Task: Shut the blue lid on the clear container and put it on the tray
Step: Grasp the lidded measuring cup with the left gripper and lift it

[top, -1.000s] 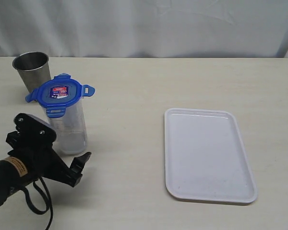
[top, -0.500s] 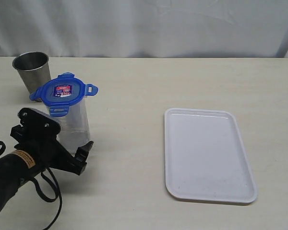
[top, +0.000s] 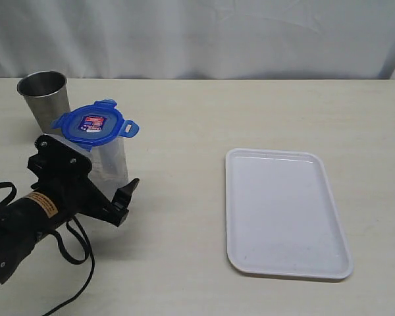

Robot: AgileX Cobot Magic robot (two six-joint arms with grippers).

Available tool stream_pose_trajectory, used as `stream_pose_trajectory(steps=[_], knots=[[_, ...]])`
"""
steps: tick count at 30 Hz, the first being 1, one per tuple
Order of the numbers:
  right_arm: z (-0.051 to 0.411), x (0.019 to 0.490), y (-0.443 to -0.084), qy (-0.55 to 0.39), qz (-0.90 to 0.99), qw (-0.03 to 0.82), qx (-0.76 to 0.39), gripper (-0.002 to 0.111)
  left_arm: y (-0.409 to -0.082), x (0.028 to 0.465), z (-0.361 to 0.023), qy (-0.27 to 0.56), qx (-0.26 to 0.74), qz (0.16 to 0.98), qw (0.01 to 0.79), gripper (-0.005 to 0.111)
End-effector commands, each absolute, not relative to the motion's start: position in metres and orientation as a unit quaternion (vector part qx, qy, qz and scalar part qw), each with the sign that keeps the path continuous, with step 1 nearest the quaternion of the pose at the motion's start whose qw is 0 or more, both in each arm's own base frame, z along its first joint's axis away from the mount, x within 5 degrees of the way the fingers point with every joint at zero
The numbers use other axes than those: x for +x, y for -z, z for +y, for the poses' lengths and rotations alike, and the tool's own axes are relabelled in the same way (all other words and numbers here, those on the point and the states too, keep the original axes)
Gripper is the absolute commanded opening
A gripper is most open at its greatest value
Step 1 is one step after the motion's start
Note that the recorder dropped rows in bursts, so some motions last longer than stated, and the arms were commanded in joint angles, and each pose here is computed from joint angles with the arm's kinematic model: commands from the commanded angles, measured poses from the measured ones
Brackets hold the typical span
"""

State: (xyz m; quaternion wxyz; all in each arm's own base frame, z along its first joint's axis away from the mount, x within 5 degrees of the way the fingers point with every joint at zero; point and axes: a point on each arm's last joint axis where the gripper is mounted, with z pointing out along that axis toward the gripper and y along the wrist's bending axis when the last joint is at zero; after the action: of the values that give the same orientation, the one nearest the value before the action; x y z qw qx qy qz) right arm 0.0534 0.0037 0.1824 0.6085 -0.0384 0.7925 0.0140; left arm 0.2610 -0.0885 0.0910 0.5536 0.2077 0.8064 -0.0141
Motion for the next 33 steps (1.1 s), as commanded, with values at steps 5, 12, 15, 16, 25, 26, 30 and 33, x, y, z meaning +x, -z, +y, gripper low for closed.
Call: stream_pose_trajectory(steps=[5, 12, 15, 16, 25, 26, 30, 33], knots=[[0.0035, 0.0533, -0.1821, -0.013, 0.791, 0.61, -0.037, 0.004, -0.0952, 0.2691, -0.0851, 0.001, 0.171, 0.802, 0.572, 0.105], [0.0035, 0.0533, -0.1821, -0.013, 0.791, 0.61, -0.037, 0.004, -0.0938, 0.2687, -0.0847, 0.0, 0.17, 0.807, 0.566, 0.105], [0.0035, 0.0533, -0.1821, -0.013, 0.791, 0.61, -0.037, 0.004, -0.0938, 0.2687, -0.0847, 0.0, 0.17, 0.807, 0.566, 0.105], [0.0035, 0.0533, -0.1821, -0.013, 0.791, 0.61, -0.037, 0.004, -0.0945, 0.2689, -0.0848, 0.0, 0.17, 0.804, 0.569, 0.105], [0.0035, 0.0533, -0.1821, -0.013, 0.791, 0.61, -0.037, 0.004, -0.0958, 0.2693, -0.0851, -0.001, 0.172, 0.799, 0.576, 0.105], [0.0035, 0.0533, -0.1821, -0.013, 0.791, 0.61, -0.037, 0.004, -0.096, 0.2693, -0.0854, 0.0, 0.173, 0.799, 0.577, 0.105], [0.0035, 0.0533, -0.1821, -0.013, 0.791, 0.61, -0.037, 0.004, -0.0964, 0.2693, -0.0862, 0.002, 0.177, 0.796, 0.579, 0.104], [0.0035, 0.0533, -0.1821, -0.013, 0.791, 0.61, -0.037, 0.004, -0.0964, 0.2693, -0.0862, 0.002, 0.177, 0.796, 0.579, 0.089]])
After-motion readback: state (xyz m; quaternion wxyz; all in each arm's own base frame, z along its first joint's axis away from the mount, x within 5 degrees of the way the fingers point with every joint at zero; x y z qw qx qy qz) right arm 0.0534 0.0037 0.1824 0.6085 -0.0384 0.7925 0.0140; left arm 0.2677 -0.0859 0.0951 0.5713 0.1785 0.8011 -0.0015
